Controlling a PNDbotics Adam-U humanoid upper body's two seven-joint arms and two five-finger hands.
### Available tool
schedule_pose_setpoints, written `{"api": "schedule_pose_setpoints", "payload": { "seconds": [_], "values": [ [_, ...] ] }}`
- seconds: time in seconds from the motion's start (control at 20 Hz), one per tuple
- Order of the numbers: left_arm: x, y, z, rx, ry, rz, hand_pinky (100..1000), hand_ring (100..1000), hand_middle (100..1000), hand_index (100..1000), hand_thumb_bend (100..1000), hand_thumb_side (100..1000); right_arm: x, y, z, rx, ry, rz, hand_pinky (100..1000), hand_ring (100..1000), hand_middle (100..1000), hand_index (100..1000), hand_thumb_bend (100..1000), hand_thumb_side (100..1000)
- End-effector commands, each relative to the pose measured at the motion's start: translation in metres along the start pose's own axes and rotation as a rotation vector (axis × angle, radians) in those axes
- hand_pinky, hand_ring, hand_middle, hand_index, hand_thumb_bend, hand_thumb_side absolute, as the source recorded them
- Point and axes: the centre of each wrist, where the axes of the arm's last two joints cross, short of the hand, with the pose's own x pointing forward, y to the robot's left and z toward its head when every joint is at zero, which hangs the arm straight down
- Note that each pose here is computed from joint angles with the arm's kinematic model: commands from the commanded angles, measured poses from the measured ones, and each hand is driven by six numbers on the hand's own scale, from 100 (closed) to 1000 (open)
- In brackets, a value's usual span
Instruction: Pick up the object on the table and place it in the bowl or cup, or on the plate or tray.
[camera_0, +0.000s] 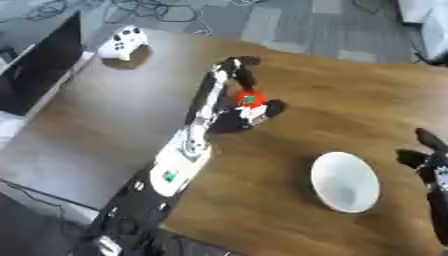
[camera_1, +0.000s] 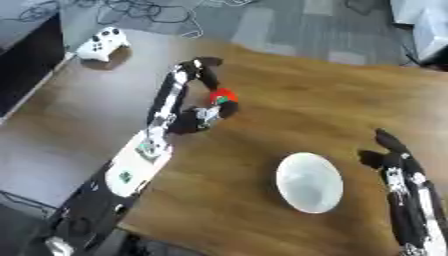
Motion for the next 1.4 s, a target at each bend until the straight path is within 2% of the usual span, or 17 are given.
{"api": "schedule_pose_setpoints", "payload": {
  "seconds": [0.05, 0.15, 0.2, 0.25, 0.3, 0.45, 0.5, 0.65, 0.95, 1.0, 1.25, 1.3, 1.4],
  "values": [
    [0.008, 0.014, -0.018, -0.019, -0.064, -0.097, 1000, 516, 467, 777, 844, 728, 0.005, -0.003, -0.003, 0.017, -0.019, 0.017, 780, 737, 927, 855, 100, 734],
    [0.008, 0.011, -0.025, -0.004, -0.082, -0.088, 1000, 551, 487, 783, 933, 734, 0.005, -0.002, -0.003, 0.023, -0.021, 0.017, 780, 738, 927, 854, 100, 733],
    [0.007, 0.010, -0.029, 0.005, -0.092, -0.083, 1000, 562, 494, 790, 957, 764, 0.006, -0.002, -0.004, 0.026, -0.023, 0.017, 780, 738, 927, 854, 100, 734],
    [0.005, 0.008, -0.031, 0.009, -0.102, -0.083, 1000, 553, 488, 785, 941, 755, 0.006, -0.001, -0.004, 0.028, -0.024, 0.016, 780, 738, 927, 854, 100, 731],
    [0.004, 0.006, -0.034, 0.010, -0.115, -0.085, 1000, 569, 503, 796, 980, 786, 0.006, -0.001, -0.004, 0.030, -0.026, 0.016, 780, 738, 926, 853, 100, 730],
    [-0.001, 0.002, -0.042, -0.001, -0.160, -0.106, 994, 578, 513, 801, 968, 818, 0.006, 0.000, -0.005, 0.034, -0.029, 0.014, 780, 738, 926, 852, 100, 731],
    [-0.002, 0.001, -0.044, -0.003, -0.173, -0.110, 991, 597, 524, 810, 947, 856, 0.007, 0.000, -0.005, 0.034, -0.030, 0.013, 780, 738, 926, 852, 100, 732],
    [-0.006, -0.001, -0.049, -0.020, -0.203, -0.134, 993, 637, 552, 823, 946, 871, 0.007, 0.000, -0.005, 0.037, -0.033, 0.012, 780, 738, 926, 851, 100, 733],
    [-0.021, -0.009, -0.046, -0.045, -0.166, -0.146, 1000, 606, 528, 816, 960, 871, 0.008, 0.001, -0.005, 0.036, -0.033, 0.005, 780, 738, 925, 850, 100, 737],
    [-0.024, -0.009, -0.045, -0.051, -0.161, -0.145, 1000, 562, 498, 798, 959, 864, 0.008, 0.001, -0.004, 0.035, -0.032, 0.003, 779, 738, 925, 849, 100, 744],
    [-0.038, -0.007, -0.036, -0.080, -0.133, -0.164, 1000, 520, 472, 783, 978, 871, 0.008, 0.000, -0.004, 0.029, -0.028, -0.005, 779, 739, 926, 849, 100, 742],
    [-0.040, -0.006, -0.035, -0.081, -0.128, -0.170, 1000, 519, 470, 782, 955, 864, 0.008, 0.000, -0.003, 0.028, -0.028, -0.006, 779, 739, 926, 849, 100, 741],
    [-0.046, -0.003, -0.031, -0.082, -0.110, -0.185, 1000, 517, 467, 781, 980, 868, 0.008, -0.001, -0.003, 0.026, -0.027, -0.006, 779, 739, 926, 849, 100, 742]
  ]
}}
